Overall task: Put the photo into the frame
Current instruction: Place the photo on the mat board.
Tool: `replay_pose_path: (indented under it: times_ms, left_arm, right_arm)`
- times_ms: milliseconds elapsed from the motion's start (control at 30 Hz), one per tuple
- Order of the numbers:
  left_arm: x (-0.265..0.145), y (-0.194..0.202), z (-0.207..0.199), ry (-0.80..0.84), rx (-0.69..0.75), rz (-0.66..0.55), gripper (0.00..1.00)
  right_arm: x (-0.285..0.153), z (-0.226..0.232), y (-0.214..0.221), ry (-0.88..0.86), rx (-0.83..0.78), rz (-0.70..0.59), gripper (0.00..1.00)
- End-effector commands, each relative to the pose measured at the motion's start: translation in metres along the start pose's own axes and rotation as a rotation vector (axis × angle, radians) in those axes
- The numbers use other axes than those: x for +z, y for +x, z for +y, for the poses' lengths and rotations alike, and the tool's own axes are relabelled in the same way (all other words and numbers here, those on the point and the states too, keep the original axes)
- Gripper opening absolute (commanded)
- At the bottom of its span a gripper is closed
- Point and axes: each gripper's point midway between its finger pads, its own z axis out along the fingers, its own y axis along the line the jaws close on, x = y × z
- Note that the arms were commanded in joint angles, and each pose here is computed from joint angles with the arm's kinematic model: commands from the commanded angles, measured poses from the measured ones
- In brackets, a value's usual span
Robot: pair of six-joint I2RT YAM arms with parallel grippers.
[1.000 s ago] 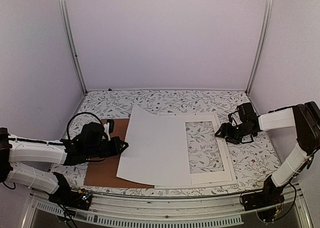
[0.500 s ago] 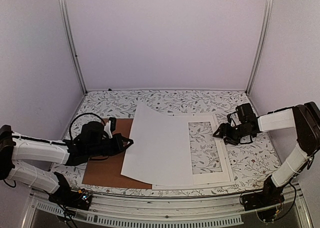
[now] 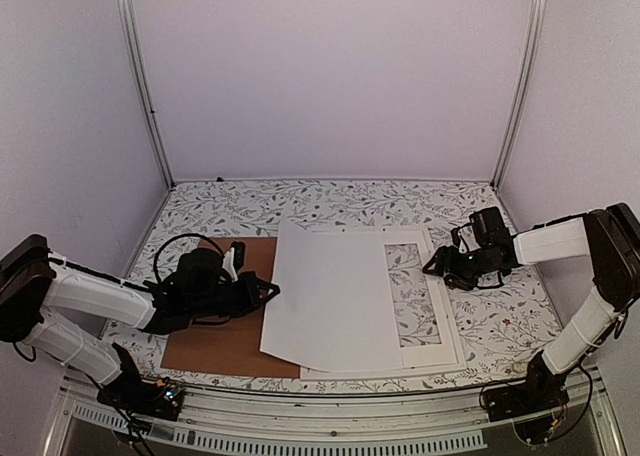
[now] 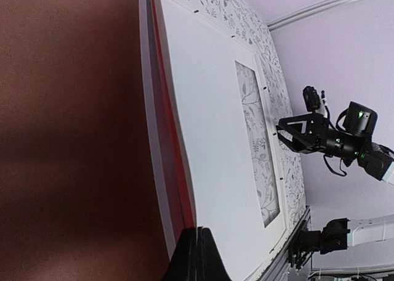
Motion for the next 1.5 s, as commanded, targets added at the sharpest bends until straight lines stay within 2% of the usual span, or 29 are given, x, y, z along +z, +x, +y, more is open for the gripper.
replay_pose_path:
  times_ms: [0,167,400,767,1100,1467]
  left_arm:
    - [0.011,-0.001,-0.024,0.057,0.005,-0.017,0.00]
    - [0.026,0.006,-0.038,0.085,0.019,0.006,0.00]
    - [0.042,0.009,-0.084,0.187,0.043,0.023,0.00]
    - [0.041,-0.017,-0.163,0.324,0.084,-0.026,0.00]
    - [0.051,-0.018,-0.169,0.371,-0.012,-0.040,0.00]
    - [0.064,-0.007,-0.157,0.341,-0.017,-0.007,0.00]
  right_arm:
    - [0.010,-0.005,0.026,0.002,0.028,0.085,0.74]
    - [0.011,-0.006,0.027,0.005,0.028,0.089,0.75]
    - [0.012,-0.006,0.026,0.006,0.027,0.089,0.76]
    - [0.003,0.004,0.012,0.001,0.008,0.063,0.84]
    - [-0.008,0.007,-0.003,-0.027,0.010,0.034,0.85]
    - [-0.009,0.000,-0.003,-0.023,0.017,0.031,0.86]
